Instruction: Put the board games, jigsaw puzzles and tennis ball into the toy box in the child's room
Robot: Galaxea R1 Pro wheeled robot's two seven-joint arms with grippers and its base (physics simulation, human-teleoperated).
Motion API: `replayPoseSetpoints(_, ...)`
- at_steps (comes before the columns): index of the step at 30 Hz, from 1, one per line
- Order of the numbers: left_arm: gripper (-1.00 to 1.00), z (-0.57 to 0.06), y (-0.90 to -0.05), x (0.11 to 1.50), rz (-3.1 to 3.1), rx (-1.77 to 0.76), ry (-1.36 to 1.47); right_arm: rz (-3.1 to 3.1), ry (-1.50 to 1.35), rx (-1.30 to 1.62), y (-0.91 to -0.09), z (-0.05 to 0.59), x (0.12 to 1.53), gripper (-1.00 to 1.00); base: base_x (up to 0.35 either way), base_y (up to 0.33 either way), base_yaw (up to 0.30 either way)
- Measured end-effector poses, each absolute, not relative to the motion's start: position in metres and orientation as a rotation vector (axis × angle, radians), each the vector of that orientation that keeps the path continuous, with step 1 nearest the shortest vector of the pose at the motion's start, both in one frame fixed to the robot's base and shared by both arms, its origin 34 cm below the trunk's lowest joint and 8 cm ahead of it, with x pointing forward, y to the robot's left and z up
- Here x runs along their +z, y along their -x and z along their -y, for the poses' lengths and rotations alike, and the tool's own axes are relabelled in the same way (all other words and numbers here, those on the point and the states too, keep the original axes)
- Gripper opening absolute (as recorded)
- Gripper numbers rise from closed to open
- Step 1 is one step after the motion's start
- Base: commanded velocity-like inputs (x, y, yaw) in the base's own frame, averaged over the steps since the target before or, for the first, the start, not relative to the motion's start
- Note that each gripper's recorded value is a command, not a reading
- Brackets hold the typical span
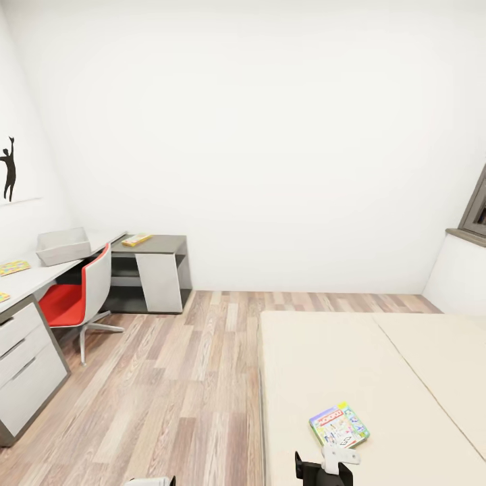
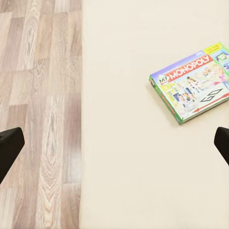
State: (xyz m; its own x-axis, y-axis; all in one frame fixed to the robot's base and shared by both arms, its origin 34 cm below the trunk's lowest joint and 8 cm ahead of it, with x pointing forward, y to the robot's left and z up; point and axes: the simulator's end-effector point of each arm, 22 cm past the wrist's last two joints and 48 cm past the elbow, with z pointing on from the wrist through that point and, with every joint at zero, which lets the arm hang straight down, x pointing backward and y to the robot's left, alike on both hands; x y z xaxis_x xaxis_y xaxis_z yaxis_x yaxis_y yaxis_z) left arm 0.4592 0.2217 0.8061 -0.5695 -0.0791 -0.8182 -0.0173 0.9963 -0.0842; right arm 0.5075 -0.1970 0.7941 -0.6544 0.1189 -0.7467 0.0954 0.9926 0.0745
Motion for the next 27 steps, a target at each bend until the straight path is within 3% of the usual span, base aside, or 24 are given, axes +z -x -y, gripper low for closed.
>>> replayPoseSetpoints(27,1.0,-0.2211,-0.4592,0.8061,-2.176,-0.083,0.067,-2.288,-0.148,0.036,-0.5077,0.1969,0.7943,1.0,0.0,0.0,0.0)
